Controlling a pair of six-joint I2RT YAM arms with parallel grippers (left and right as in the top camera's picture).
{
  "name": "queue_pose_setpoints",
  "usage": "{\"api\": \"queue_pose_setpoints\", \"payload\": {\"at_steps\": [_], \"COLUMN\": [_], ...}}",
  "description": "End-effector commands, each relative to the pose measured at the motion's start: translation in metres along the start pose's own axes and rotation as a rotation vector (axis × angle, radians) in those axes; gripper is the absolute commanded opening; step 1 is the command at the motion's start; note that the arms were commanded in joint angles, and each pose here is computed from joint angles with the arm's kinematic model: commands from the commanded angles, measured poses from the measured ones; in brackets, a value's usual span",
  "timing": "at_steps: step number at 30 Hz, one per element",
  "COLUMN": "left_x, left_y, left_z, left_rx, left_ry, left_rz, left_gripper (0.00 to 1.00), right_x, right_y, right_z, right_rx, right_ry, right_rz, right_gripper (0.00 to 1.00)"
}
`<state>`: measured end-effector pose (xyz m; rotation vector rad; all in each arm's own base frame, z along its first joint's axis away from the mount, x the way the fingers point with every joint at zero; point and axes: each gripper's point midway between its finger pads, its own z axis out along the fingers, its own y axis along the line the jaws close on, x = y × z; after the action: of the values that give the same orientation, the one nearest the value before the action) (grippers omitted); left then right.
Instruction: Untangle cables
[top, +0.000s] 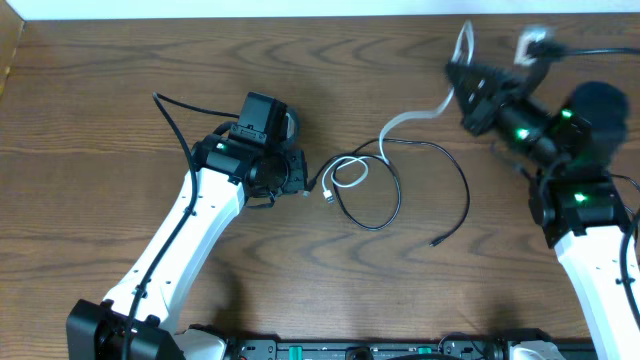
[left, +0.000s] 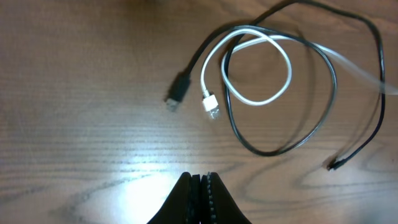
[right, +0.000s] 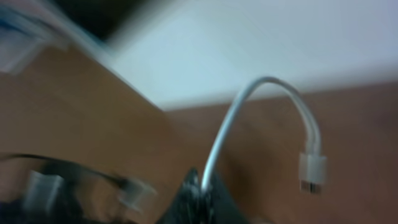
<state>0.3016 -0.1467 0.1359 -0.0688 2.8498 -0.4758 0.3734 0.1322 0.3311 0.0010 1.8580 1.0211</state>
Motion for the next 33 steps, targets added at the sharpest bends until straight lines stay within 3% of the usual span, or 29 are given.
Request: {"api": "queue_pose_setpoints", "payload": {"at_steps": [1,5,8,9,13,15,18,25,29,33], "left_x": [0.005,0.004,0.003,0.003,0.002,0.002,0.002,0.002,0.002,0.002], "left_y": [0.001,0.001,0.0,0.0,0.0,0.0,0.0,0.0,0.0,0.0], "left_z": [0.003,0.003,0.003,0.003,0.003,0.003,0.003,0.003,0.003,0.003], "left_rx": [0.0,0.001,0.003,0.004,0.005,0.005,0.005,0.005,0.005,0.005], "left_ry": [0.025,0.024,0.018,0.017,0.014,0.014,0.014,0.014,0.014,0.015], "left_rz": [0.004,0.004,0.005,0.006,0.006,0.006,0.006,0.006,0.006,0.006], "left_gripper": [0.08,0.08,0.08,0.08,0.08,0.08,0.08,0.08,0.08,0.08], "right_x": [0.04,0.06,0.061,0.062,0.076,0.086,0.103,0.17,0.204,0.238], "right_y": [-0.094,-0.175,-0.189,-0.189,-0.158,-0.132,-0.11,-0.103,-0.12,-0.147], "right_z": [-0.015,-0.081,-0.1,-0.096,-0.049,-0.025,-0.004,0.03,0.039,0.038], "right_rx": [0.459,1.015,1.15,1.134,0.813,0.612,0.453,0.38,0.446,0.587], "right_ry": [0.095,0.137,0.143,0.147,0.228,0.283,0.356,0.58,0.67,0.73], "right_rz": [-0.009,-0.022,-0.049,-0.044,-0.01,-0.004,0.0,-0.085,-0.086,0.092], "right_gripper": [0.01,0.01,0.01,0.01,0.34,0.37,0.38,0.33,0.19,0.21]}}
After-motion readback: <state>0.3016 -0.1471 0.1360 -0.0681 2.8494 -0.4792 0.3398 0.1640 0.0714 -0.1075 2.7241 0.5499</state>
